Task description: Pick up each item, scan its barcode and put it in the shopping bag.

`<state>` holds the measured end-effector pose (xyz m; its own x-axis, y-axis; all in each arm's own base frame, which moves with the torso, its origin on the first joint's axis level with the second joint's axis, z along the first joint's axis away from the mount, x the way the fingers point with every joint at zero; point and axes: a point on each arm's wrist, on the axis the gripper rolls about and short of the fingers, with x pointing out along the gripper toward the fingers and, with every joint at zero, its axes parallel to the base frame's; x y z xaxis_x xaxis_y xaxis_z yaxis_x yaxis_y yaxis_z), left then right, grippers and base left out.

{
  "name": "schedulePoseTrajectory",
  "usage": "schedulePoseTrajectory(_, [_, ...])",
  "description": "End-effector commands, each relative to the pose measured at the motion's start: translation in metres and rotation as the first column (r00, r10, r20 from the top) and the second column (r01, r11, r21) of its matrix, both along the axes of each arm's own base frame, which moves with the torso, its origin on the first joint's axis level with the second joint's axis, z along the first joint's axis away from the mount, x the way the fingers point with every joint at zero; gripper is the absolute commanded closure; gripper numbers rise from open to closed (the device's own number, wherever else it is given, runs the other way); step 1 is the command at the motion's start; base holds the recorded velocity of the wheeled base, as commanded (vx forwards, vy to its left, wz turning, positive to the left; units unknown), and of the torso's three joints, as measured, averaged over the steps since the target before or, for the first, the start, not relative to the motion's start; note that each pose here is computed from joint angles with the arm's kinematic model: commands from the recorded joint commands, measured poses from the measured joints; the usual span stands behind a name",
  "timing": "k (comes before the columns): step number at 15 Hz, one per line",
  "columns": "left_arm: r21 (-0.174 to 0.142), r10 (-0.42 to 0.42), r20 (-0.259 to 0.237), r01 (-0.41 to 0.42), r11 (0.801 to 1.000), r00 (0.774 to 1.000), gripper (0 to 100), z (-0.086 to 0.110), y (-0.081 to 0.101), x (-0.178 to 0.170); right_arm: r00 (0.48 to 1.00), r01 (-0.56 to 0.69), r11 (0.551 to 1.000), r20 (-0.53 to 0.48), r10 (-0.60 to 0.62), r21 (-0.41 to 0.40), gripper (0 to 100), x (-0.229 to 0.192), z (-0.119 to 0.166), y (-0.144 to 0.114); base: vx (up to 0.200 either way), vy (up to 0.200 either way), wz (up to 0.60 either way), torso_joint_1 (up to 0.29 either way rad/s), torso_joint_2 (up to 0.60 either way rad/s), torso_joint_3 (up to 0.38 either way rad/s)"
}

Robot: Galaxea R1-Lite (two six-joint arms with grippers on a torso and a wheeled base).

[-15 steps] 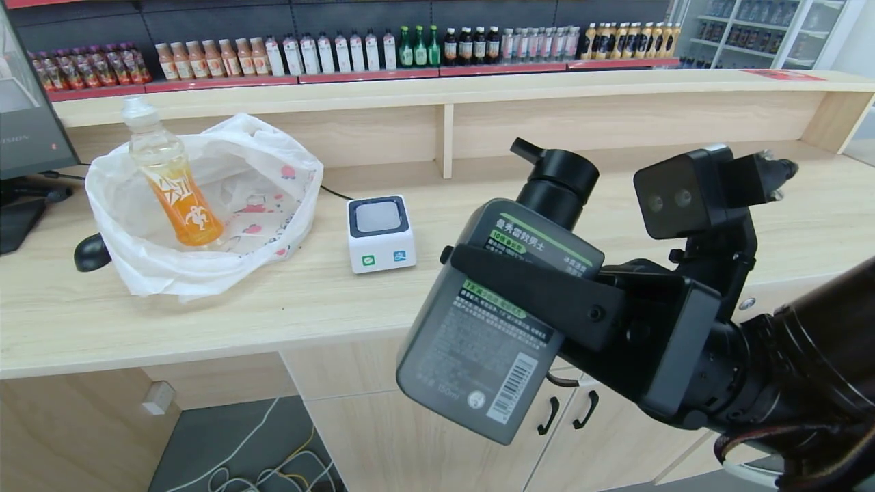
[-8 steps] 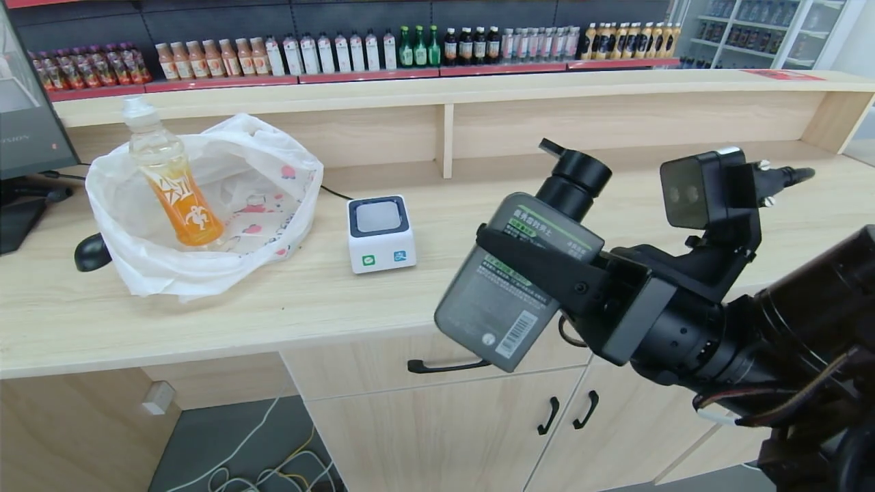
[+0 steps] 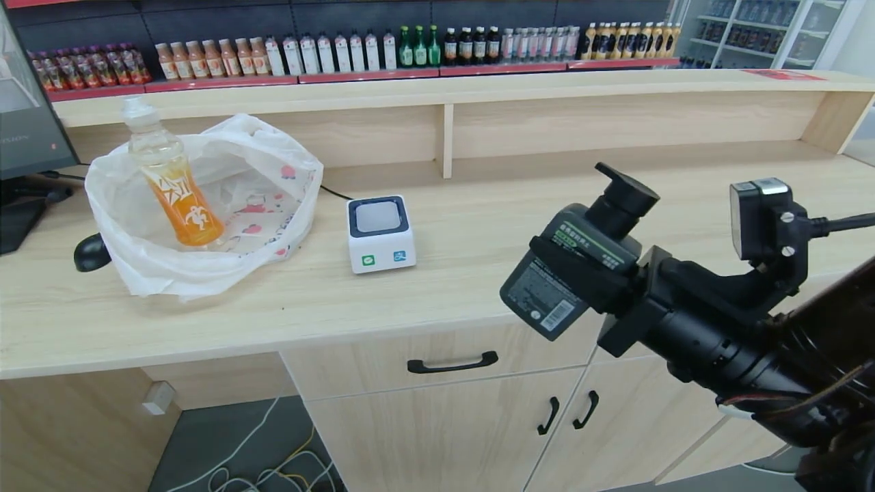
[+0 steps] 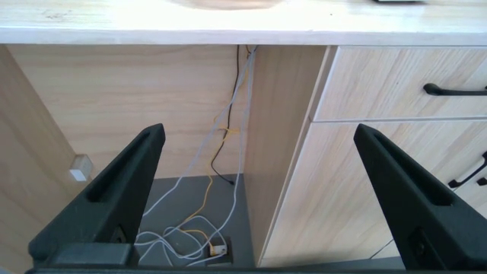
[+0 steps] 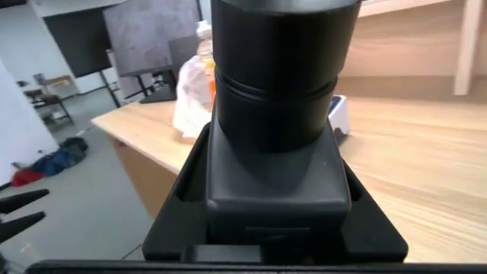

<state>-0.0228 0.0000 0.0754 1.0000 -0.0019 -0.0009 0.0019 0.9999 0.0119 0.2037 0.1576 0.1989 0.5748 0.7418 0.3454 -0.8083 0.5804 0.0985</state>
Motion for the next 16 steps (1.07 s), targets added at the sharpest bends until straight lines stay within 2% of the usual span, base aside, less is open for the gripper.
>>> schedulePoseTrajectory(1, [0.0,0.0,-0.001,0.0,1.0,1.0,0,0.0,0.0,0.0,0.998,0.065,0.998,0.019,-0.064,-0.001,100,-0.004,0.002,-0.008,0.0,0.0,0.0,0.0,0.0,0.0])
schedulePoseTrajectory(2, [0.0,0.0,-0.001,0.0,1.0,1.0,0,0.0,0.0,0.0,0.971,0.236,0.972,0.052,-0.235,-0.006,100,0.006,0.005,-0.02,0.0,0.0,0.0,0.0,0.0,0.0])
schedulePoseTrajectory(3, [0.0,0.0,-0.001,0.0,1.0,1.0,0,0.0,0.0,0.0,0.953,0.298,0.955,0.058,-0.297,-0.007,100,0.009,0.005,-0.026,0.0,0.0,0.0,0.0,0.0,0.0])
schedulePoseTrajectory(4, [0.0,0.0,-0.001,0.0,1.0,1.0,0,0.0,0.0,0.0,0.912,0.405,0.914,0.073,-0.404,0.005,100,0.016,0.01,-0.037,0.0,0.0,0.0,0.0,0.0,0.0])
schedulePoseTrajectory(6, [-0.001,0.0,0.001,0.0,1.0,1.0,0,0.0,0.0,0.0,0.88,0.463,0.886,0.111,-0.461,0.015,100,0.025,0.018,-0.046,0.0,0.0,0.0,0.0,0.0,0.0])
schedulePoseTrajectory(8, [-0.001,0.0,0.001,0.0,1.0,1.0,0,0.0,0.0,0.0,0.869,0.482,0.876,0.118,-0.48,0.015,100,0.029,0.019,-0.048,0.0,0.2,0.0,0.0,0.0,0.002])
schedulePoseTrajectory(10, [-0.004,0.0,0.001,0.0,1.0,1.0,0,0.0,0.0,0.0,0.846,0.525,0.851,0.1,-0.524,0.015,100,0.033,0.016,-0.05,0.0,0.2,0.0,-0.005,0.0,0.0])
schedulePoseTrajectory(12, [-0.003,0.0,0.001,0.0,1.0,1.0,0,0.0,0.0,0.0,0.801,0.595,0.803,0.051,-0.596,0.029,100,0.031,0.011,-0.052,0.0,0.2,0.0,0.01,0.0,-0.002])
schedulePoseTrajectory(16, [-0.004,0.0,-0.001,0.0,1.0,1.0,0,0.0,0.0,0.0,0.801,0.597,0.802,0.027,-0.598,0.039,100,0.029,0.01,-0.052,0.0,0.2,0.0,0.002,0.0,0.001])
